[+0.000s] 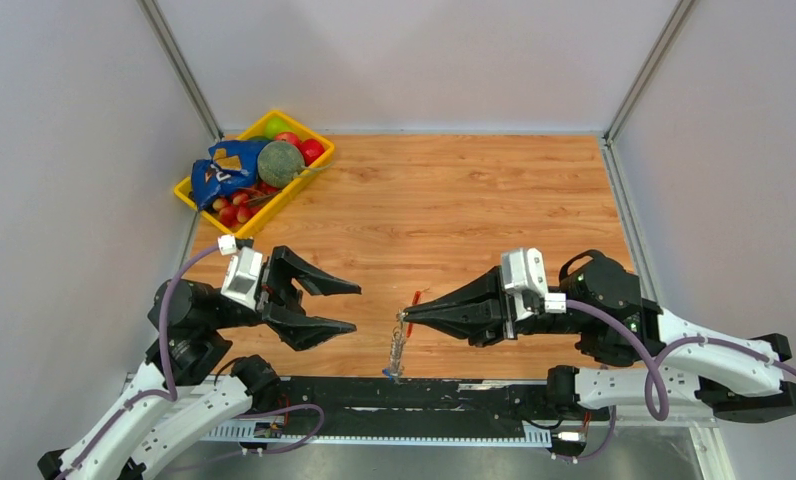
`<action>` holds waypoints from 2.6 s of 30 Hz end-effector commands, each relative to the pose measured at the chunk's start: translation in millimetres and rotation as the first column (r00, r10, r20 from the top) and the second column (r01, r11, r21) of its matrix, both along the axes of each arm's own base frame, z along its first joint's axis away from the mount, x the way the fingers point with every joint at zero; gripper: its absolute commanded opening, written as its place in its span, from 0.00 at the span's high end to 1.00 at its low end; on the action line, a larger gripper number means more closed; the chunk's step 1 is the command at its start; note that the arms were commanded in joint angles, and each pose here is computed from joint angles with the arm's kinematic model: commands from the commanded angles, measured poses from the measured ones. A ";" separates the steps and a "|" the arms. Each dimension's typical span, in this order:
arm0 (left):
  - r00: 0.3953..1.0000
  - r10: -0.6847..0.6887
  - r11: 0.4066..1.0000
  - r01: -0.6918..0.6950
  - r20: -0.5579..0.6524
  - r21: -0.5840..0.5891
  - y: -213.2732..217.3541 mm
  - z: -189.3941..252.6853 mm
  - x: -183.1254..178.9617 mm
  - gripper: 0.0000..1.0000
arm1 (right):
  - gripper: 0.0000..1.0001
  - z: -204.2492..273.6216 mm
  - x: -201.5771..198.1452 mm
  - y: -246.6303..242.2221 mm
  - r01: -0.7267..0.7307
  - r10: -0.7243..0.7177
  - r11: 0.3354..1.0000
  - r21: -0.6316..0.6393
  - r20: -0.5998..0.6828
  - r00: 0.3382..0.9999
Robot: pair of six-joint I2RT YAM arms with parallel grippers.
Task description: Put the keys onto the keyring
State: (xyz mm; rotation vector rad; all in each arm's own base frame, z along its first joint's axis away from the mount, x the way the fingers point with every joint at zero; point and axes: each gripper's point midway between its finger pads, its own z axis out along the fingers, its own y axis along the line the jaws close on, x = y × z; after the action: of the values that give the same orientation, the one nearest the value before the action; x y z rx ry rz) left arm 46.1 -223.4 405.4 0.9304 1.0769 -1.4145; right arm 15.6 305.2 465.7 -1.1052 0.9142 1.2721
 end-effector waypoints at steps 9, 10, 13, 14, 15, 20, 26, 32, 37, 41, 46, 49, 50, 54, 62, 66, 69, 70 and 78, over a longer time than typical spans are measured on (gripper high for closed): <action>0.984 -0.176 0.979 0.176 0.009 -0.104 2.2 15.6 -28.5 0.28 | 1.00 26.5 -53.5 8.9 -0.314 0.317 0.948 -0.051 0.072 0.946; 0.982 -0.187 0.977 0.186 0.007 -0.108 2.2 15.7 -29.8 0.28 | 1.00 27.7 -55.2 11.1 -0.326 0.329 0.944 -0.055 0.076 0.941; 0.979 -0.205 0.973 0.205 0.009 -0.104 2.2 13.2 -32.5 0.27 | 1.00 30.4 -63.9 15.9 -0.385 0.391 0.920 -0.069 0.091 0.916; 0.978 -0.206 0.973 0.207 0.013 -0.104 2.7 13.3 -33.4 0.27 | 1.00 32.0 -66.7 17.4 -0.403 0.409 0.912 -0.072 0.095 0.908; 0.978 -0.208 0.973 0.208 0.015 -0.103 2.8 12.8 -33.7 0.26 | 1.00 31.9 -67.8 21.1 -0.414 0.420 0.907 -0.079 0.095 0.902; 0.972 -0.235 0.966 0.237 0.032 -0.102 4.9 12.6 -40.0 0.25 | 1.00 39.4 -74.1 29.7 -0.463 0.470 0.883 -0.083 0.117 0.875; 0.959 -0.277 0.953 0.281 0.051 -0.110 8.7 12.0 -49.5 0.23 | 1.00 45.2 -74.8 43.6 -0.484 0.491 0.871 -0.086 0.142 0.859; 0.942 -0.327 0.936 0.333 0.070 -0.110 13.1 9.2 -60.4 0.22 | 1.00 50.6 -72.5 52.3 -0.482 0.488 0.873 -0.081 0.180 0.854; 0.925 -0.369 0.920 0.378 0.090 -0.108 17.0 6.5 -69.4 0.22 | 1.00 50.8 -63.6 58.6 -0.462 0.469 0.883 -0.082 0.196 0.861; 0.916 -0.388 0.912 0.397 0.098 -0.100 18.2 3.5 -73.3 0.25 | 1.00 50.2 -58.3 60.1 -0.455 0.462 0.887 -0.085 0.203 0.863; 0.912 -0.398 0.910 0.406 0.096 -0.088 16.9 1.3 -73.3 0.40 | 1.00 47.2 -53.3 58.4 -0.436 0.444 0.896 -0.086 0.211 0.871; 0.911 -0.402 0.909 0.410 0.092 -0.082 15.7 0.3 -72.6 0.50 | 1.00 45.8 -50.6 55.7 -0.424 0.432 0.902 -0.085 0.215 0.876; 0.911 -0.403 0.908 0.410 0.089 -0.080 15.0 -0.1 -72.0 0.53 | 1.00 44.7 -49.4 55.3 -0.418 0.426 0.905 -0.086 0.215 0.879; 0.912 -0.402 0.909 0.408 0.085 -0.078 12.6 -0.3 -69.3 0.64 | 1.00 43.4 -47.8 48.8 -0.402 0.410 0.912 -0.081 0.219 0.885; 0.916 -0.393 0.916 0.398 0.079 -0.058 5.5 0.0 -61.5 0.99 | 1.00 33.3 -42.1 32.1 -0.339 0.347 0.938 -0.074 0.215 0.913; 0.933 -0.352 0.934 0.355 0.068 -0.043 -1.1 -2.6 -50.6 1.00 | 1.00 24.1 -32.4 21.7 -0.265 0.272 0.962 -0.066 0.194 0.942; 0.953 -0.297 0.954 0.298 0.054 -0.018 -7.4 -5.5 -38.0 1.00 | 0.89 17.5 -20.7 15.2 -0.185 0.192 0.981 -0.054 0.161 0.968; 0.961 -0.272 0.962 0.273 0.045 -0.015 -10.1 -5.7 -32.1 1.00 | 0.85 14.3 -16.0 13.5 -0.155 0.162 0.986 -0.054 0.151 0.975; 0.999 -0.029 0.998 0.031 -0.019 0.063 -26.2 -15.9 21.1 1.00 | 0.65 -23.8 55.9 -6.5 0.265 -0.265 0.961 -0.079 0.010 0.964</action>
State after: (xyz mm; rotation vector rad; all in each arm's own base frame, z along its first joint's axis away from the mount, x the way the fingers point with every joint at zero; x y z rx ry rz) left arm 33.1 -243.1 388.9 1.0791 1.0462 -1.5837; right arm 24.8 308.5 450.5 -1.2294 0.9010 1.1762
